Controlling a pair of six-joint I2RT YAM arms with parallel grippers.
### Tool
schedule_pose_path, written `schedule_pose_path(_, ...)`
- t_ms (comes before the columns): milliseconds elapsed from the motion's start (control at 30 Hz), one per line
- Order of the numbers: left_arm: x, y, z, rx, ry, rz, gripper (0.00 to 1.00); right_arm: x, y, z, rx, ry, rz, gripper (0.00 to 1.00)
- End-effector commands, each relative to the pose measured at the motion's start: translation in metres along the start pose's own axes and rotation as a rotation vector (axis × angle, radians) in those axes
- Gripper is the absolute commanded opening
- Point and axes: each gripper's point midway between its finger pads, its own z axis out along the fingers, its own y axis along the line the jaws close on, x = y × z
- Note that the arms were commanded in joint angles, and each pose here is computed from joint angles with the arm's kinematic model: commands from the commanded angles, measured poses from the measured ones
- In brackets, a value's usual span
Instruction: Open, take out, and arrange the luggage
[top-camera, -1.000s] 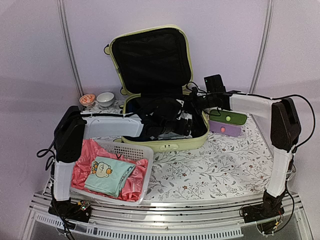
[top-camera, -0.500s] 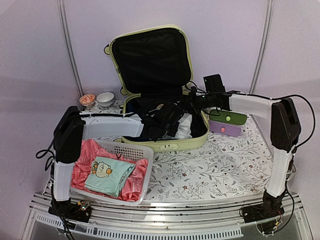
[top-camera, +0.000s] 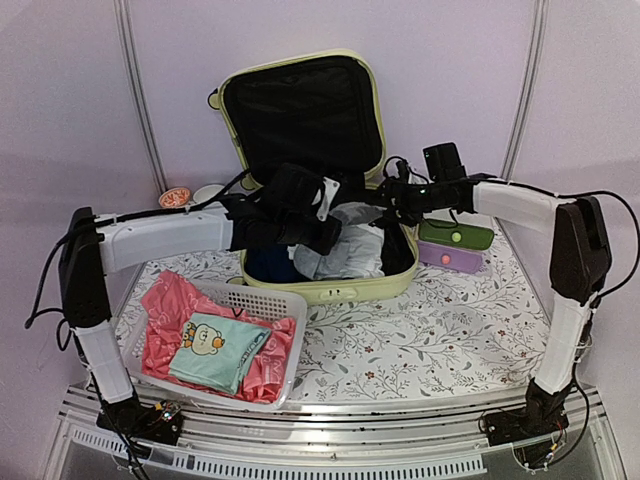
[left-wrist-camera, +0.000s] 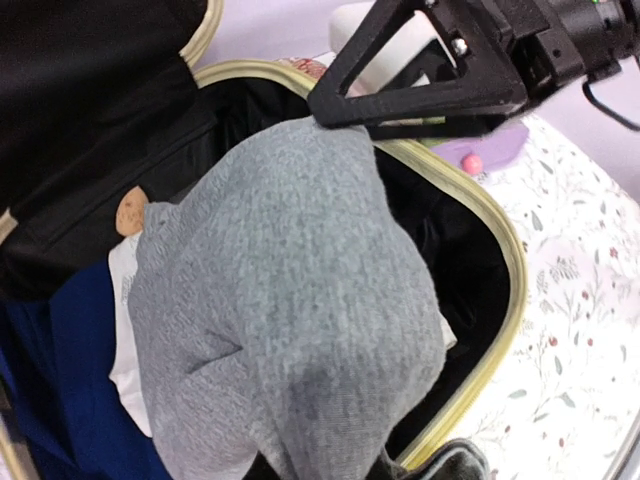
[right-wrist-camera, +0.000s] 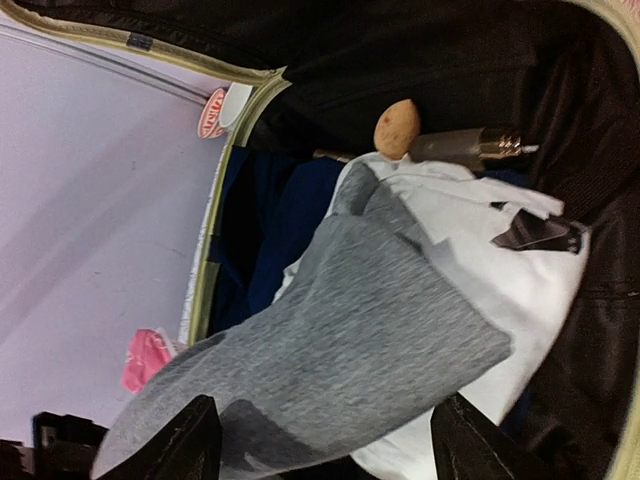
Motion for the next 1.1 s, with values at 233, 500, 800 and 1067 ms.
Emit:
schedule_pose_path(233,0.013,-0.027,-0.046,0.256,0.036,0.271,0.00,-0.013,0.027,-0.094,0.158,-0.255,-0.739,0.91)
schedule_pose_path(500,0.027,-0.020,-0.057,0.238,0.083,0.324,0.00,0.020,0.050,-0.107,0.041,-0.178,-0.960,0.99)
schedule_pose_path(800,0.021,-0.005,-0.066,0.176,0.074,0.324,0.00,0.102,0.061,-0.086,0.038,-0.235,-1.445,0.99)
schedule_pose_path(1067,0.018,0.005,-0.075,0.152,0.054,0.312,0.00,0.118,0.030,-0.051,0.142,-0.048,-1.520,0.94)
